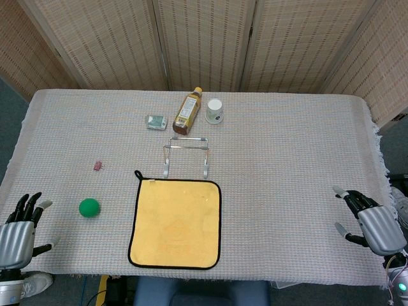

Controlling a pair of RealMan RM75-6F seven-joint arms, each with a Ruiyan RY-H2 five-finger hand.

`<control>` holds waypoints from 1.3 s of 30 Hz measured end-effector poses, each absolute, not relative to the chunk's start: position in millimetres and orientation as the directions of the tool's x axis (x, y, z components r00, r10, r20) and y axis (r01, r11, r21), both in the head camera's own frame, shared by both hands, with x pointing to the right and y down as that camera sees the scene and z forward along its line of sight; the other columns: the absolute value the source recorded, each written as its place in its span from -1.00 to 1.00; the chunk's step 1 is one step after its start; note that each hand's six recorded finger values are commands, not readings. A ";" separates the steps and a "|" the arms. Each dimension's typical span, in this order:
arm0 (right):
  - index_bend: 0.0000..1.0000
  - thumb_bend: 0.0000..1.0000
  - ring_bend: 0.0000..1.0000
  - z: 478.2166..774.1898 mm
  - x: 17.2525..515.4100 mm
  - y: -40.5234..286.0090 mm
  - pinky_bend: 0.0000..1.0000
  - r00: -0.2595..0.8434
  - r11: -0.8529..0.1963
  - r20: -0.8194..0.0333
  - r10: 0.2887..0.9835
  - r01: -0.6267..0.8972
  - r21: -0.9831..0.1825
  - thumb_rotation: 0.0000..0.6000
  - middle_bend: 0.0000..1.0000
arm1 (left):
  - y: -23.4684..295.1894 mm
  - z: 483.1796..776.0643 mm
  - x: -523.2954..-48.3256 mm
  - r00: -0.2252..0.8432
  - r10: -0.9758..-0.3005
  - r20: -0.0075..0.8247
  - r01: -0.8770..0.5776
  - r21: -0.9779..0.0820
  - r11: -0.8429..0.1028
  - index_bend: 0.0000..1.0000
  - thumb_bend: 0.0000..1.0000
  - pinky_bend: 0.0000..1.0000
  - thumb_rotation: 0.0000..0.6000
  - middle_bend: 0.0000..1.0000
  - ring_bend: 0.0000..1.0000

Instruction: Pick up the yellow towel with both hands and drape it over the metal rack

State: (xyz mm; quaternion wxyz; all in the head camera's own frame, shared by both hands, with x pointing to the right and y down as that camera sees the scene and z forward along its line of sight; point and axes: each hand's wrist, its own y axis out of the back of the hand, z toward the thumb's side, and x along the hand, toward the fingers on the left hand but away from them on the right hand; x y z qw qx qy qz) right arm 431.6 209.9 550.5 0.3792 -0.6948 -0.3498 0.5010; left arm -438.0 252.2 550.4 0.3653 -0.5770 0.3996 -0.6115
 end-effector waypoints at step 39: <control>-0.79 -0.37 -0.49 545.9 422.6 208.2 -0.28 0.282 -0.457 -0.411 0.867 0.117 -0.882 1.00 -0.46 | 263.0 575.1 -378.3 0.393 -0.769 0.504 0.049 -0.847 -0.530 -0.12 -0.73 0.81 1.00 0.82 0.49</control>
